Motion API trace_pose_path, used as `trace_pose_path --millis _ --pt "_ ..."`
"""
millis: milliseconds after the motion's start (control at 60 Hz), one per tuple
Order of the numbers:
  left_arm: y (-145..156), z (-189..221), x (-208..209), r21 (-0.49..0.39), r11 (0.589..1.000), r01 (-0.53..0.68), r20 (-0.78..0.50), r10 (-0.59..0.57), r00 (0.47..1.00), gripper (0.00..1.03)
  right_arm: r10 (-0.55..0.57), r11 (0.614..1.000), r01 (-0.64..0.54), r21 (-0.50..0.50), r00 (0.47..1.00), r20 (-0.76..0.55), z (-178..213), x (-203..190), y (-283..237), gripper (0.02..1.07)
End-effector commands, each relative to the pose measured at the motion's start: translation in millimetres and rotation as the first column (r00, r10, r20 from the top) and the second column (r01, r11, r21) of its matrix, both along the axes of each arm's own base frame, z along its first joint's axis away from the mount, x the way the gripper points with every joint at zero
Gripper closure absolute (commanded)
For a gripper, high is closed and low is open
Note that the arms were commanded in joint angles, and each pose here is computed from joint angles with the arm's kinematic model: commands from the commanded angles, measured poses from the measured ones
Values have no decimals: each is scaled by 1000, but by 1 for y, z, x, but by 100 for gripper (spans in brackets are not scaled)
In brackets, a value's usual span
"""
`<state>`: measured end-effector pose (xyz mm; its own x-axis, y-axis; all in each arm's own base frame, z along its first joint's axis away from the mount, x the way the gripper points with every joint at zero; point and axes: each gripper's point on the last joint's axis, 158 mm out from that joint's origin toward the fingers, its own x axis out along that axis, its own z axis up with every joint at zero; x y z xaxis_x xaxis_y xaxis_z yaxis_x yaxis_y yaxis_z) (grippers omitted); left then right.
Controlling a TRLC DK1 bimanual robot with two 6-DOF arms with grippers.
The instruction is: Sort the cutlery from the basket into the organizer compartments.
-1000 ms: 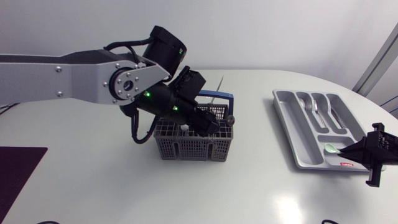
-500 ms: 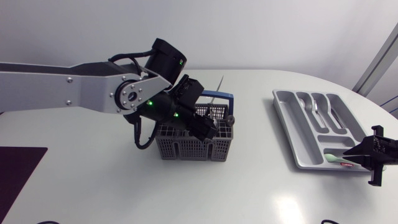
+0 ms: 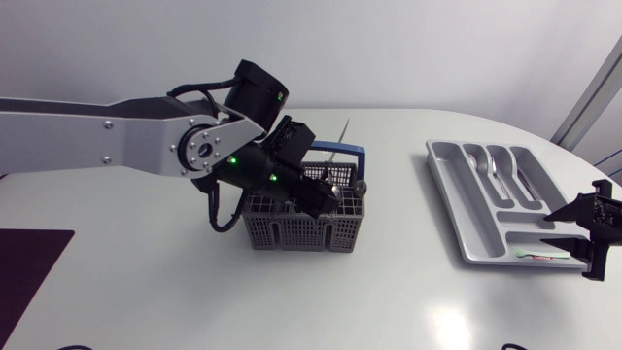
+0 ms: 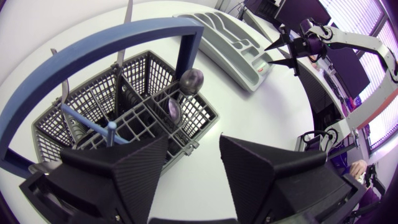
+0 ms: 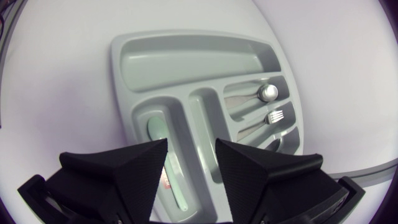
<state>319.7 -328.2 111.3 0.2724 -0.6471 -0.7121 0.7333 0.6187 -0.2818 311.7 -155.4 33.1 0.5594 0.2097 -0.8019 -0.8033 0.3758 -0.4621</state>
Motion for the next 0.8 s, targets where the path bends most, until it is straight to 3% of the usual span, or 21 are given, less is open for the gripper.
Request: trace_pose_path --millis 0,267,567,683,783 --pt "3 -11 2 0 1000 -29 -30 29 999 42 -18 997 21 75 999 -40 7 -9 27 37" --pt "1 -13 16 -13 998 -67 23 68 997 42 -20 971 28 238 999 -36 42 -23 86 31" --pt "-2 -31 27 2 996 -87 26 87 996 43 20 941 0 338 998 -56 59 -47 155 31" --pt "-5 -37 29 -1 995 -96 30 96 995 56 44 934 -27 355 998 -39 68 -57 181 31" --pt "-5 -43 30 10 994 -108 31 107 994 60 66 930 -53 363 998 -23 70 -65 198 31"
